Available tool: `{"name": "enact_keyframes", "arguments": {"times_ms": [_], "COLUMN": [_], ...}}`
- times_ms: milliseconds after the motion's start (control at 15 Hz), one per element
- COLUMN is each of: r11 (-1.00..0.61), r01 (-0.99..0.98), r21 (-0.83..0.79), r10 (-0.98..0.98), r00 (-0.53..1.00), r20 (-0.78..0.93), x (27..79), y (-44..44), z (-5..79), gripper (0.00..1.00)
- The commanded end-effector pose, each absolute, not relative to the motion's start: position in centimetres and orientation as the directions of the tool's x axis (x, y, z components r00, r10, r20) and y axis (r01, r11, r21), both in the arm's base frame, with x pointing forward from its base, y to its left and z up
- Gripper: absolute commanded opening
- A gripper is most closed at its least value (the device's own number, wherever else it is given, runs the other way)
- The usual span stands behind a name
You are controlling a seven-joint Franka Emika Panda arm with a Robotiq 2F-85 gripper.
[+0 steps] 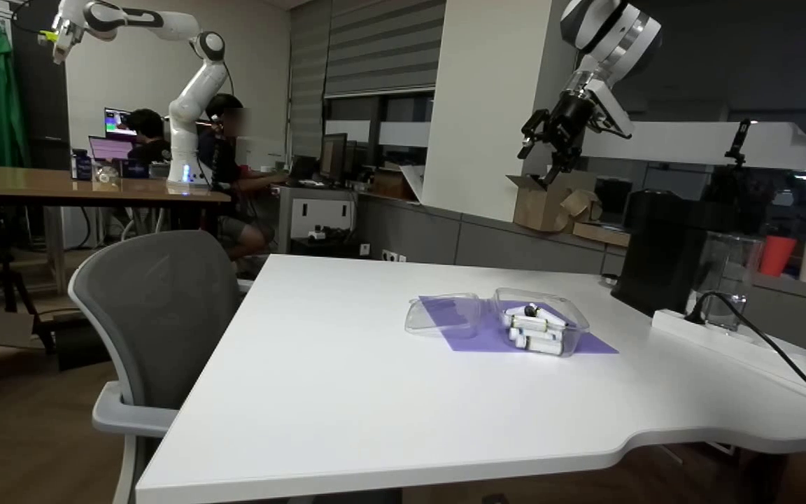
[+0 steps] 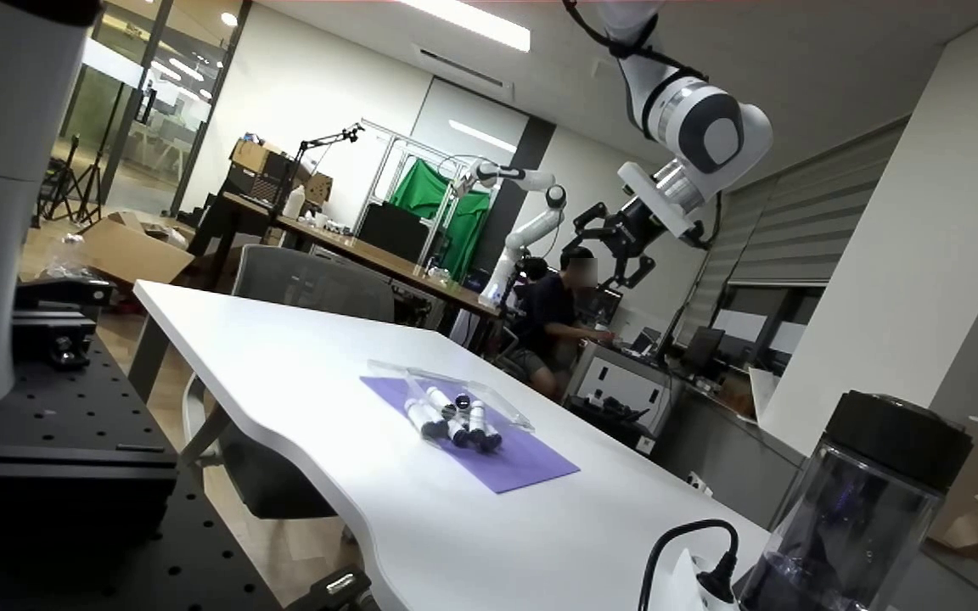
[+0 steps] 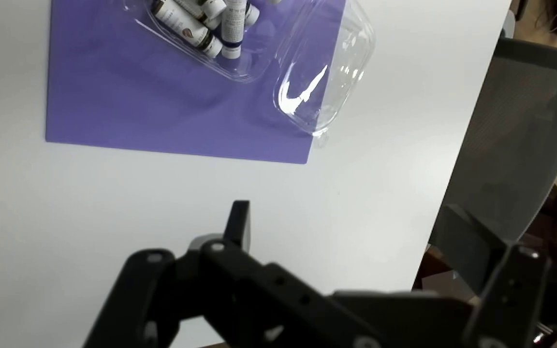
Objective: Open the lid of the plastic container.
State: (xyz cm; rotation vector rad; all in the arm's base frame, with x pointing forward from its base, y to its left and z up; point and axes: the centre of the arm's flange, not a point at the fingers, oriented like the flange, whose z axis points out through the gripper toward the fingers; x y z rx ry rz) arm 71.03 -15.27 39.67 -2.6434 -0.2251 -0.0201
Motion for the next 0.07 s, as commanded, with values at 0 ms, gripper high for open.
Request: {"name": "enact_keyframes", "arguments": {"times_ms": [0], "r11": [-0.868], "r01": [0.162], "r21": [-0.469], "r10": [0.156], "r00": [0.986], "r20": [0.051], "x": [71.06], "y": [-15.25], "z": [39.40], "gripper": [1.00]}}
